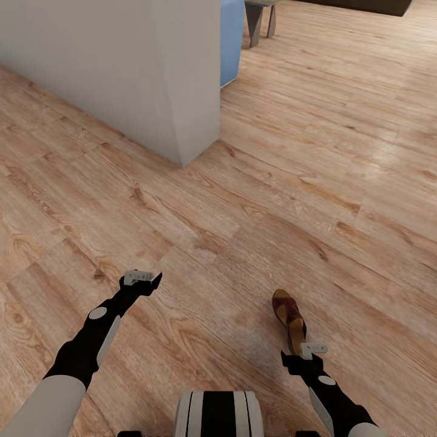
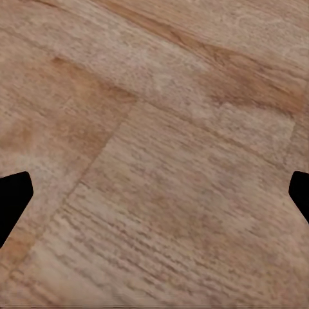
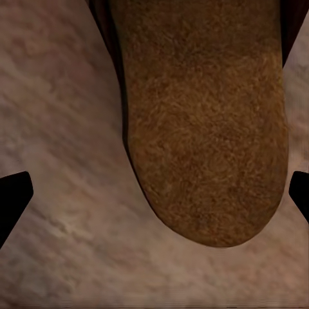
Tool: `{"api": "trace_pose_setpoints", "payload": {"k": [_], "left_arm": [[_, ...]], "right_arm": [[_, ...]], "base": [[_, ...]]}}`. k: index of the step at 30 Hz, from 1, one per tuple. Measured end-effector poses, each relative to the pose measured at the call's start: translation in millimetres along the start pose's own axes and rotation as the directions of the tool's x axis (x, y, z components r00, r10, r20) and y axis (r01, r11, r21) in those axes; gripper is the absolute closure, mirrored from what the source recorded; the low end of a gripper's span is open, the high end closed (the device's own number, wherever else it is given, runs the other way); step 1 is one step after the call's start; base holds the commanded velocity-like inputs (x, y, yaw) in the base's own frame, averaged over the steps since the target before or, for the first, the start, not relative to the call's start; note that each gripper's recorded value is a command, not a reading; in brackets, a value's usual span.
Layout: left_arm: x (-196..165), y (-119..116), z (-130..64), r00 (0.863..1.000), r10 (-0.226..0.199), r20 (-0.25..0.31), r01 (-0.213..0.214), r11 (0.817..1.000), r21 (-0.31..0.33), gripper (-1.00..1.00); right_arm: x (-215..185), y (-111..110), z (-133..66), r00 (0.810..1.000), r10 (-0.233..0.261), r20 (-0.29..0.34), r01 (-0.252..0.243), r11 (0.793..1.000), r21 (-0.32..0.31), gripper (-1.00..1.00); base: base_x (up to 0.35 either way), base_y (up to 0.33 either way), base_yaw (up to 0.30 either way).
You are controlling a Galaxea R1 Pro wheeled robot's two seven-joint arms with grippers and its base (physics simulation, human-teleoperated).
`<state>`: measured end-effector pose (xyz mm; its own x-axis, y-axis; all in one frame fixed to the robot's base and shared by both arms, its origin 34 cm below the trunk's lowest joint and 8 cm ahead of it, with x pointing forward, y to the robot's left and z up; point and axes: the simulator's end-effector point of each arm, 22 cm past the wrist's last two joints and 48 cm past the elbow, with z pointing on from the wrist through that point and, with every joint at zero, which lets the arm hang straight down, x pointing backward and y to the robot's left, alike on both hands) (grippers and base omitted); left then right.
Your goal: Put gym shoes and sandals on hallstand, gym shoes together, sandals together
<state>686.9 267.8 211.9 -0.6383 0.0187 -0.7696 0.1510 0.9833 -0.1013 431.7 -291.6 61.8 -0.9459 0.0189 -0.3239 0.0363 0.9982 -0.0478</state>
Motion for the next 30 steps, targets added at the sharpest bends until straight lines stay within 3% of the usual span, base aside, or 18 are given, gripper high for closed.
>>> {"api": "trace_pose_setpoints", "payload": {"k": [30], "left_arm": [[24.0,1.5,5.3,0.999,-0.007,-0.036,0.007,1.0,-0.002,-1.0]], "right_arm": [[17.1,-0.3,6.8,0.999,-0.001,-0.032,0.001,1.0,0.002,-1.0]], "base": [[0.0,0.0,0.0]]}}
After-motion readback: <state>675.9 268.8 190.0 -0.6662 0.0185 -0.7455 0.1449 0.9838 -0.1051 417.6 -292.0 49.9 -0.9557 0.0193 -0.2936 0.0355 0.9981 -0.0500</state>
